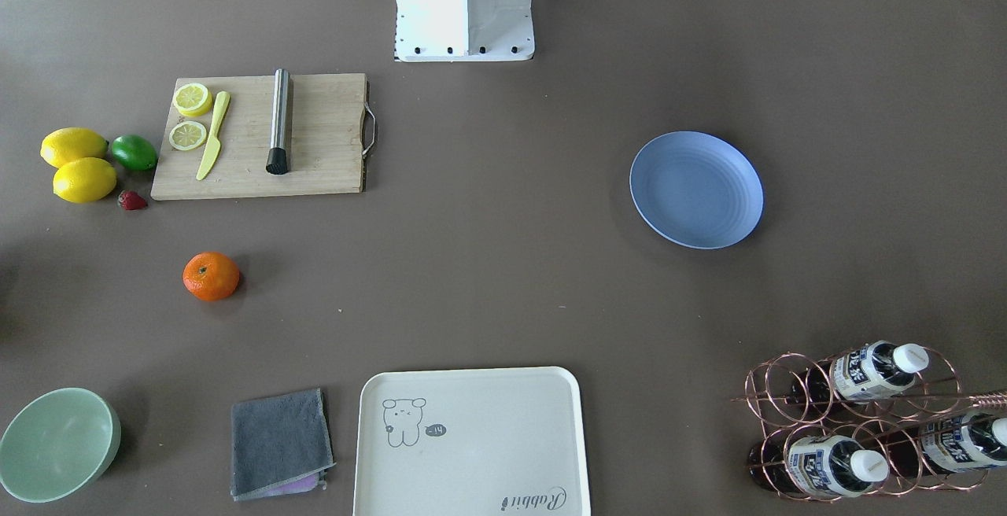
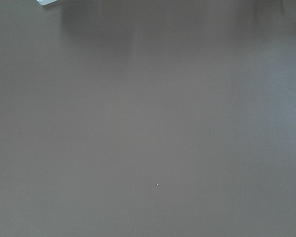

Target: Pick orange to plate

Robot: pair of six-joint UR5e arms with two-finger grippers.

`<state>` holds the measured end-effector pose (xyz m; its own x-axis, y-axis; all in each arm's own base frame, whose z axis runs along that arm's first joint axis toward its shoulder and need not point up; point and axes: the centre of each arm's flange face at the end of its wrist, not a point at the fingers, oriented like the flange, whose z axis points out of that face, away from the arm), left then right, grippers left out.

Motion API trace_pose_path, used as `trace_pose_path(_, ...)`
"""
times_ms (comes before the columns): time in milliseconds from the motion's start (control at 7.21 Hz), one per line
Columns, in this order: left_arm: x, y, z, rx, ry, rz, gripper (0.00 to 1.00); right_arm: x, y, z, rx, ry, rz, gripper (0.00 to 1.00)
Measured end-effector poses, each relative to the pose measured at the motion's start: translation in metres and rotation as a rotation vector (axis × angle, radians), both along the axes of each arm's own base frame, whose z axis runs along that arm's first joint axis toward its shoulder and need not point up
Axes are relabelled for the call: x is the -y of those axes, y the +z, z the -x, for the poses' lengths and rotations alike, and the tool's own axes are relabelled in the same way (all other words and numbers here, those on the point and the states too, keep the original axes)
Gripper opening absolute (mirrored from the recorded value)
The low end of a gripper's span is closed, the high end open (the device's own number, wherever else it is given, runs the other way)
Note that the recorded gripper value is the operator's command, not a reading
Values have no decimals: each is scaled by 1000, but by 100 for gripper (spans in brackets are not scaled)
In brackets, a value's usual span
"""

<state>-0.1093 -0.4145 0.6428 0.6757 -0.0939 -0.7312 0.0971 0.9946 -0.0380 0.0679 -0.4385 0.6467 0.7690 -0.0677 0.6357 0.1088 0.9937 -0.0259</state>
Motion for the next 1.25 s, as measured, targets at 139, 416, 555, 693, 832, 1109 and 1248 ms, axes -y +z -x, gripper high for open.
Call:
trace_pose_path(139,1,-2,0,1,1,-5,98,1,-2,0,2,0,-7,100)
trace_pose_path(416,7,-9,1,3,0,-19,98,3,-4,1,4,-1,-15,100)
trace_pose_path(555,13,-17,1,5,-1,-36,98,3,-6,1,4,-1,-19,100)
trace_pose_path(693,18,-24,2,6,-2,-51,98,5,-7,1,5,-1,-25,100)
trace_pose_path(832,22,-32,2,9,-4,-65,98,6,-8,1,5,-1,-32,100)
trace_pose_path(1109,31,-40,4,18,-2,-95,98,6,-9,1,5,-2,-37,100)
trace_pose_path(1248,36,-46,4,21,-2,-131,98,6,-8,1,5,-2,-37,100)
